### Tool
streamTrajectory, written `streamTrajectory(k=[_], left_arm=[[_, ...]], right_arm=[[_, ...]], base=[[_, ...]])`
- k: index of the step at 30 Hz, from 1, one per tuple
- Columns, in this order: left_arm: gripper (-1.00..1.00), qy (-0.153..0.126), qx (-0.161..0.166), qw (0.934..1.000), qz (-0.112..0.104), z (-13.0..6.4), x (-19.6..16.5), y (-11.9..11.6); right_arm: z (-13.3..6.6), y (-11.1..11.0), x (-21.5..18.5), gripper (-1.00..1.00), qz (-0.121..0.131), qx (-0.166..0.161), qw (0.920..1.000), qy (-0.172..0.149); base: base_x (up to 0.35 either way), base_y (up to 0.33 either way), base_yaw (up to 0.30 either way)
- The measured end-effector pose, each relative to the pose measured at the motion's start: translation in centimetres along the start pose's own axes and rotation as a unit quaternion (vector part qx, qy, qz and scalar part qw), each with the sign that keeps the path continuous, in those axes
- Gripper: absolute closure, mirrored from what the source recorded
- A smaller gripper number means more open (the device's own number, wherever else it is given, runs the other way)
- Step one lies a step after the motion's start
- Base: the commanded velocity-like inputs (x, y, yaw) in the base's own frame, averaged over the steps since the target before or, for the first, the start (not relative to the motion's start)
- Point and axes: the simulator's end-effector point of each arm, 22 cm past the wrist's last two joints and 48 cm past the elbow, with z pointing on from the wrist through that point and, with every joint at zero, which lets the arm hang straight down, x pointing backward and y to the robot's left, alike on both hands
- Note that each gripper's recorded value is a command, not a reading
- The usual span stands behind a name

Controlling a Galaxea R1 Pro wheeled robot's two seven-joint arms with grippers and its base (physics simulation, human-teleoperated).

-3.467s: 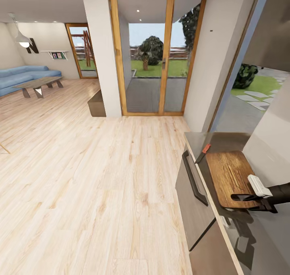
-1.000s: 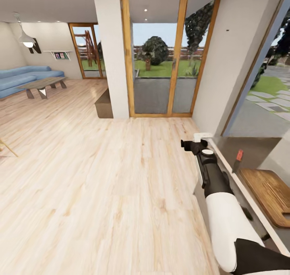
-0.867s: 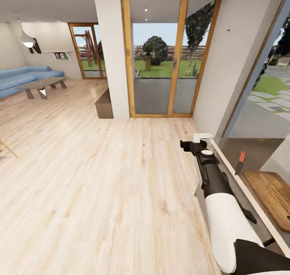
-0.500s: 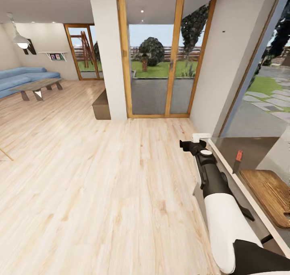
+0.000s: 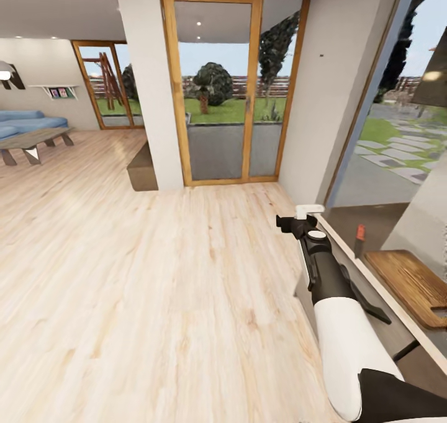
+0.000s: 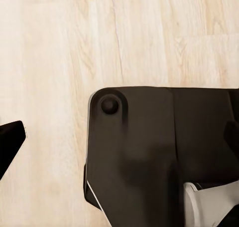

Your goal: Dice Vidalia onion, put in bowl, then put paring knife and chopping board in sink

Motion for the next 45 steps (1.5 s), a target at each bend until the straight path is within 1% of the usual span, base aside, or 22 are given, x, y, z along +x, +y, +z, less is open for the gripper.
streamTrajectory(k=[16, 22, 39, 45], left_arm=[[-1.00, -0.009, 0.000, 1.0000, 0.000, 0.3, -0.4, 0.0], [-1.00, -0.011, 0.000, 0.9999, 0.000, 0.4, -0.6, 0.1], [-1.00, -0.021, 0.000, 0.9998, 0.000, 0.7, -1.1, 0.1], [-1.00, -0.024, 0.000, 0.9997, 0.000, 0.8, -1.2, 0.1]], right_arm=[[-0.6, -0.2, -1.4, -1.00, 0.000, 0.001, 0.9999, -0.011], [-0.9, -0.4, -2.5, -1.00, -0.002, 0.003, 0.9996, -0.028], [-1.9, -1.8, -4.9, -1.00, -0.002, 0.015, 0.9986, -0.051], [-2.2, -2.2, -5.4, -1.00, -0.002, 0.018, 0.9983, -0.055]], base=[[0.000, 0.287, -0.197], [0.000, 0.289, -0.197], [0.000, 0.289, -0.198], [0.000, 0.076, -0.198]])
